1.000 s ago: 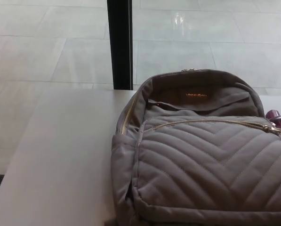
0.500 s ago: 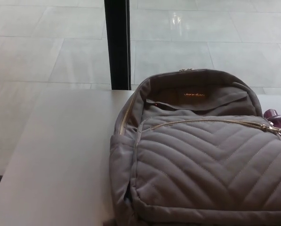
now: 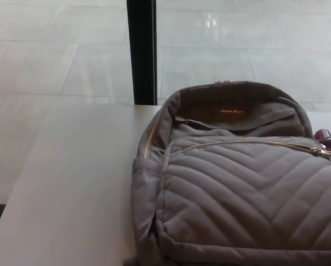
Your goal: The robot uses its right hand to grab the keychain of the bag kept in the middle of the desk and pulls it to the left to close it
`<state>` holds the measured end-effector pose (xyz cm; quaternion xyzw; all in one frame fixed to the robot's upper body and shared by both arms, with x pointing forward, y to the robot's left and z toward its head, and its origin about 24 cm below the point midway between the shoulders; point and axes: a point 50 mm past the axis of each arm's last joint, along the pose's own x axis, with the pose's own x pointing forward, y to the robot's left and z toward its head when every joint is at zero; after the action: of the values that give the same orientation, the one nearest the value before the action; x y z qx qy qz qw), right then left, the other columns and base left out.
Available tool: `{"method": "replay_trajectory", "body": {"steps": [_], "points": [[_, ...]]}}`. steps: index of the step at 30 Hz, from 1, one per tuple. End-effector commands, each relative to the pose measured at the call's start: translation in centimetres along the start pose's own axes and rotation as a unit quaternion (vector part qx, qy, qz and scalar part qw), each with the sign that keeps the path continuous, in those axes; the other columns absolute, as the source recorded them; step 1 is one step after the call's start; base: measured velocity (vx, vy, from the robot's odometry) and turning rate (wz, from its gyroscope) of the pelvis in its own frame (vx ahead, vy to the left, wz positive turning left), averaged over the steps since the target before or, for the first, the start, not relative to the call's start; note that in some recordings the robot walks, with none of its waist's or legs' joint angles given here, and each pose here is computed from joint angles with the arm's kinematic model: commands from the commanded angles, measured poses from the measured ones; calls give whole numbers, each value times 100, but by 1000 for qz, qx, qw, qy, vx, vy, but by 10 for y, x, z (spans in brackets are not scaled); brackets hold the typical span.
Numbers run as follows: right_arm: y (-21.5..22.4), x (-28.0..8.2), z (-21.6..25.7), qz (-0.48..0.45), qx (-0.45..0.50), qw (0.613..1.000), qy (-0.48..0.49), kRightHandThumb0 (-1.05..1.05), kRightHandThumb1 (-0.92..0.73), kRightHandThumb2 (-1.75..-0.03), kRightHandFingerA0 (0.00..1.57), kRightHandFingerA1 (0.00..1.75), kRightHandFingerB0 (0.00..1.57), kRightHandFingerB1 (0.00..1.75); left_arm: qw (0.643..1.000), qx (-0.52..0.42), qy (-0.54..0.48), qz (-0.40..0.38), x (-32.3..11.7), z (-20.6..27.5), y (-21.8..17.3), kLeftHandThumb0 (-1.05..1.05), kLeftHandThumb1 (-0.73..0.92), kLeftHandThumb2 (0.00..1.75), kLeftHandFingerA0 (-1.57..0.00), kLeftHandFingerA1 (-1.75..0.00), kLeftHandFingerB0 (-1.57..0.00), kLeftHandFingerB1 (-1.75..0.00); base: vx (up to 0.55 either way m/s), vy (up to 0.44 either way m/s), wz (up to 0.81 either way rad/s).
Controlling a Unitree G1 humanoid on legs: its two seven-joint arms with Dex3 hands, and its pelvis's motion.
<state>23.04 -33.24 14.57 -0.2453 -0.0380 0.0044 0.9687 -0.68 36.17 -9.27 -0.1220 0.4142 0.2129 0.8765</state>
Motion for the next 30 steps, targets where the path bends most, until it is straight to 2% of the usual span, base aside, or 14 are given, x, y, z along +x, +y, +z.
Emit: {"method": "replay_trajectory", "body": {"steps": [1, 2, 5, 9, 10, 12, 13, 16, 17, 19, 21, 26, 27, 30], "points": [[17, 10, 1, 121, -97, 987, 40, -61, -41, -84, 2, 37, 0, 25, 999, 22, -24, 3, -2, 12, 8, -61, 47, 83, -44, -64, -38, -55, 0, 0, 0], [18, 11, 2, 132, -118, 983, 43, -58, -40, -84, 1, 37, 0, 27, 1000, 4, -23, 8, -1, 11, 8, -58, 58, 57, -49, -60, -43, -47, 0, 0, 0], [20, 15, 2, 145, -148, 977, 49, -51, -58, -60, 7, 35, 12, 25, 1000, -4, -28, 4, -2, 14, 9, -55, 58, 57, -49, -61, -43, -47, 0, 0, 0], [15, 20, 4, 127, -173, 975, 53, -44, -60, -59, 11, 38, 24, 30, 1000, -9, -27, 1, -2, 13, 8, -55, 58, 57, -49, -59, -42, -46, 0, 0, 0], [13, 22, 5, 120, -168, 977, 48, -41, -61, -59, 12, 41, 23, 31, 999, -15, -28, 5, -1, 13, 7, -57, 46, 81, -48, -64, -38, -55, 0, 0, 0], [6, 25, 10, 107, -177, 978, 36, -39, -61, -59, 12, 47, 23, 31, 999, -5, -35, -9, 0, 14, 3, -52, 62, 58, -53, -57, -43, -46, 0, 0, 0], [3, 27, 12, 94, -199, 975, 40, -39, -60, -58, 16, 44, 27, 32, 999, 1, -39, -18, 0, 15, 1, -58, 49, 83, -47, -63, -39, -55, 0, 0, 0], [-4, 30, 14, 74, -245, 965, 50, -38, -59, -58, 22, 42, 30, 33, 999, -2, -38, -28, 2, 16, 0, -57, 49, 82, -46, -62, -38, -55, 0, 0, 0], [-6, 31, 14, 68, -260, 962, 53, -37, -59, -58, 23, 41, 31, 33, 999, 9, -34, -25, 2, 17, 0, -55, 62, 58, -49, -53, -41, -44, 0, 0, 0], [-9, 31, 16, 58, -257, 963, 51, -37, -52, -67, 24, 49, 28, 40, 999, 17, -33, -24, 2, 16, 0, -58, 49, 83, -47, -62, -39, -55, 0, 0, 0], [-10, 34, 19, 45, -260, 964, 46, -28, -58, -57, 27, 45, 35, 35, 999, 8, -32, -22, 3, 15, 0, -54, 63, 58, -50, -56, -42, -45, 0, 0, 0], [4, 38, 27, 58, -260, 964, 23, -27, -56, -57, 27, 49, 37, 36, 999, 6, -32, -26, 1, 15, 1, -54, 61, 58, -47, -56, -40, -45, 0, 0, 0], [6, 37, 26, 67, -261, 963, 24, -23, -38, -86, 19, 56, 26, 54, 999, 6, -32, -24, 1, 15, 1, -54, 63, 59, -49, -55, -43, -45, 0, 0, 0], [8, 36, 26, 81, -270, 959, 25, -22, -38, -86, 20, 57, 26, 54, 999, 8, -30, -23, 2, 14, 1, -53, 64, 59, -49, -55, -43, -44, 0, 0, 0]]}}
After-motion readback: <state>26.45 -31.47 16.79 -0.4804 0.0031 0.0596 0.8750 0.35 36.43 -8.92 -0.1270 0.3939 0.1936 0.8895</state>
